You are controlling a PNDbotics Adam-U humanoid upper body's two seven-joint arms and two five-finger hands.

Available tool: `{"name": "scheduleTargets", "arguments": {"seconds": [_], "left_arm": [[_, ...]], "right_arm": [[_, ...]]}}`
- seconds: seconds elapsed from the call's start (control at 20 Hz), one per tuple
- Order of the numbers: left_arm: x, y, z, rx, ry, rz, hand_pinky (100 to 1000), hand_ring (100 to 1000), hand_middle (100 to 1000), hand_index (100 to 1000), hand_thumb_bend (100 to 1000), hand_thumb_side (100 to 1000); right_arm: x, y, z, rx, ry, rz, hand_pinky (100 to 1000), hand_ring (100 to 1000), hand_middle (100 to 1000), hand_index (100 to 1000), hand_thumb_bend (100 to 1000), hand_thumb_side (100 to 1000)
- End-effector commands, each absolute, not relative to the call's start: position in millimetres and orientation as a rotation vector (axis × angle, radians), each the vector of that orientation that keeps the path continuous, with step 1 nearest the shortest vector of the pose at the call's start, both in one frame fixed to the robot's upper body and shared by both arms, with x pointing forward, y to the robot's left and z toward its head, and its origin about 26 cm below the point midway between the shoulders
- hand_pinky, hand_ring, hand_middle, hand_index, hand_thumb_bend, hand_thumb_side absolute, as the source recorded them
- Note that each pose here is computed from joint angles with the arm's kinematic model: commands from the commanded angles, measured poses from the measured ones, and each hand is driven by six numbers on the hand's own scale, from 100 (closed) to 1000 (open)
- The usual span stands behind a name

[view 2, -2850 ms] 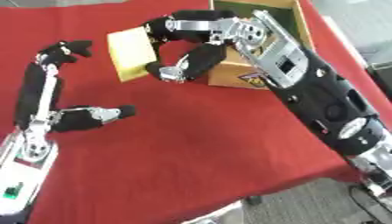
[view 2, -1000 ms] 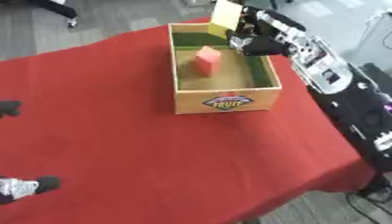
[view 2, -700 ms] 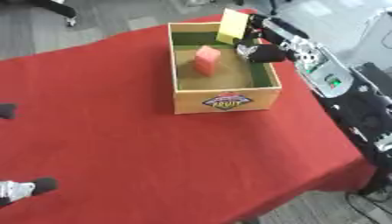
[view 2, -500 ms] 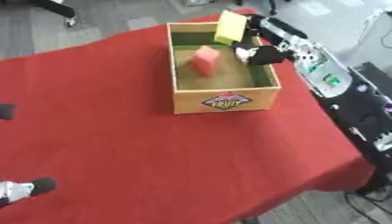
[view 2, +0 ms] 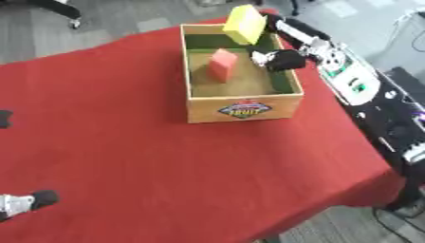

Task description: Pick up the objects with one hand, pass them to the other hand, and then place them into the box on the other side of the table.

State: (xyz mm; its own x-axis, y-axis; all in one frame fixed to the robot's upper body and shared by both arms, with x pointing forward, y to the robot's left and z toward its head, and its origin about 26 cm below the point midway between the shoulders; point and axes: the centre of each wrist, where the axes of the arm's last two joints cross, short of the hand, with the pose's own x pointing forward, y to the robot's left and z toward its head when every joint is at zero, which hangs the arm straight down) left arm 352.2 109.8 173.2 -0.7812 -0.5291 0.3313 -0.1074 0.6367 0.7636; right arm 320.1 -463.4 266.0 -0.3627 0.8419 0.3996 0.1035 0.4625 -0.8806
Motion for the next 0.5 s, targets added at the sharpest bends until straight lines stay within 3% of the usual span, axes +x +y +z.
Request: {"name": "scheduleTargets", "arguments": {"seconds": [0.05, 0.1, 0.15, 0.2, 0.25, 0.4, 0.45, 0.5], "left_arm": [[353.4, 112.9, 180.1, 0.517, -2.334, -1.013, 715, 745, 614, 809, 1000, 558], [353.4, 112.7, 180.2, 0.516, -2.335, -1.012, 715, 745, 614, 809, 1000, 558], [353.4, 112.7, 180.2, 0.516, -2.335, -1.011, 714, 745, 614, 809, 1000, 558], [353.4, 112.6, 180.1, 0.516, -2.334, -1.012, 714, 745, 614, 809, 1000, 557], [353.4, 112.6, 179.9, 0.516, -2.333, -1.013, 714, 745, 614, 808, 1000, 557], [353.6, 112.6, 179.9, 0.518, -2.333, -1.013, 712, 745, 614, 809, 1000, 556], [353.6, 112.6, 180.0, 0.519, -2.333, -1.013, 712, 745, 614, 809, 1000, 556], [353.6, 112.7, 180.0, 0.520, -2.333, -1.012, 711, 745, 613, 808, 1000, 557]], "right_arm": [[314.0, -462.8, 287.7, -0.874, -1.789, 1.082, 1000, 1000, 998, 1000, 189, 127], [314.0, -459.9, 287.6, -0.858, -1.799, 1.121, 1000, 1000, 1000, 1000, 100, 108], [313.7, -457.6, 288.1, -0.839, -1.816, 1.160, 1000, 1000, 1000, 1000, 100, 430], [313.4, -456.4, 288.7, -0.822, -1.834, 1.187, 1000, 1000, 1000, 1000, 100, 693], [313.1, -456.2, 288.9, -0.809, -1.849, 1.203, 1000, 1000, 1000, 1000, 100, 716], [312.8, -458.2, 288.3, -0.784, -1.853, 1.229, 1000, 1000, 1000, 1000, 100, 421], [312.8, -459.0, 288.1, -0.780, -1.850, 1.230, 1000, 1000, 1000, 1000, 100, 421], [312.7, -459.7, 287.9, -0.777, -1.852, 1.220, 1000, 1000, 994, 1000, 100, 348]]}}
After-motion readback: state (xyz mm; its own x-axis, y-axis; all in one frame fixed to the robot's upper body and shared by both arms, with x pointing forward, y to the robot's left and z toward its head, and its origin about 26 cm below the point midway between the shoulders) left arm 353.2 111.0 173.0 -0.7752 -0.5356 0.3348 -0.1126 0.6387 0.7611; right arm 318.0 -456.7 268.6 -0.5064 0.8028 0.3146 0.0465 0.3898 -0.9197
